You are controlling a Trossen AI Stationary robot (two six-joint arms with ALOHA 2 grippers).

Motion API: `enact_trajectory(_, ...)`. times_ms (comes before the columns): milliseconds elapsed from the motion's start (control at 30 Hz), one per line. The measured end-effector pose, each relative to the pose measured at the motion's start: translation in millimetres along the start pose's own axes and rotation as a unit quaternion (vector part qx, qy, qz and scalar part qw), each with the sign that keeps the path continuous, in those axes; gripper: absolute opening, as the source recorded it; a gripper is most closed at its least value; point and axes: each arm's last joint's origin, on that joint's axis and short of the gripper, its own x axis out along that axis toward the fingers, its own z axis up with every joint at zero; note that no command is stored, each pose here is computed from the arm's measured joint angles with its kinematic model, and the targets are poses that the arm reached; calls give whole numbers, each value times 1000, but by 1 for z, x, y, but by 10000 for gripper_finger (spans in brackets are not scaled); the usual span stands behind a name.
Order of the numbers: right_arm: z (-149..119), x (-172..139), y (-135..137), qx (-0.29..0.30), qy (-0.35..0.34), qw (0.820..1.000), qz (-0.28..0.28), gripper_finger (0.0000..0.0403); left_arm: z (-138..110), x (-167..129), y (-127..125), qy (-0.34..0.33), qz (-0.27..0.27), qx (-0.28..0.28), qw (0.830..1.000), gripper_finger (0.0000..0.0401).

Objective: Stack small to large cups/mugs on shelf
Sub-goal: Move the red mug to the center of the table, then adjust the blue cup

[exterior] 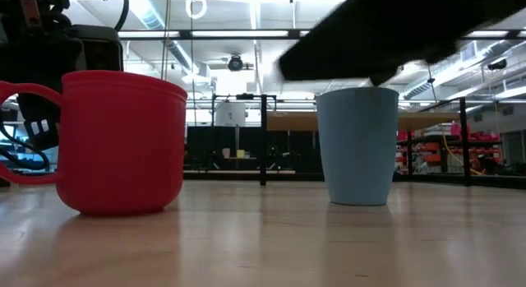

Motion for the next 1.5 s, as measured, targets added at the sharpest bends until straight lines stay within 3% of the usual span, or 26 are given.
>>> enact_trajectory(267, 23, 38, 12, -54, 26, 998, 14, 28, 1, 0, -1, -3, -5, 5, 1000, 45)
enact_trajectory(600, 31, 40, 14, -90, 67, 994, -17, 28, 1, 0, -2, -5, -9, 6, 1000, 45)
enact_trajectory(867, 33, 17, 5, -82, 126, 986, -67, 28, 1, 0, -2, -6, -10, 7, 1000, 45)
enact_trajectory(1200, 57, -11, -8, -68, 136, 985, -81, 28, 2, 0, -2, -16, -9, 22, 1000, 45)
enact_trajectory(1500, 98, -47, -39, 27, 169, 985, -18, 39, 2, 0, -2, -21, -4, 37, 999, 44)
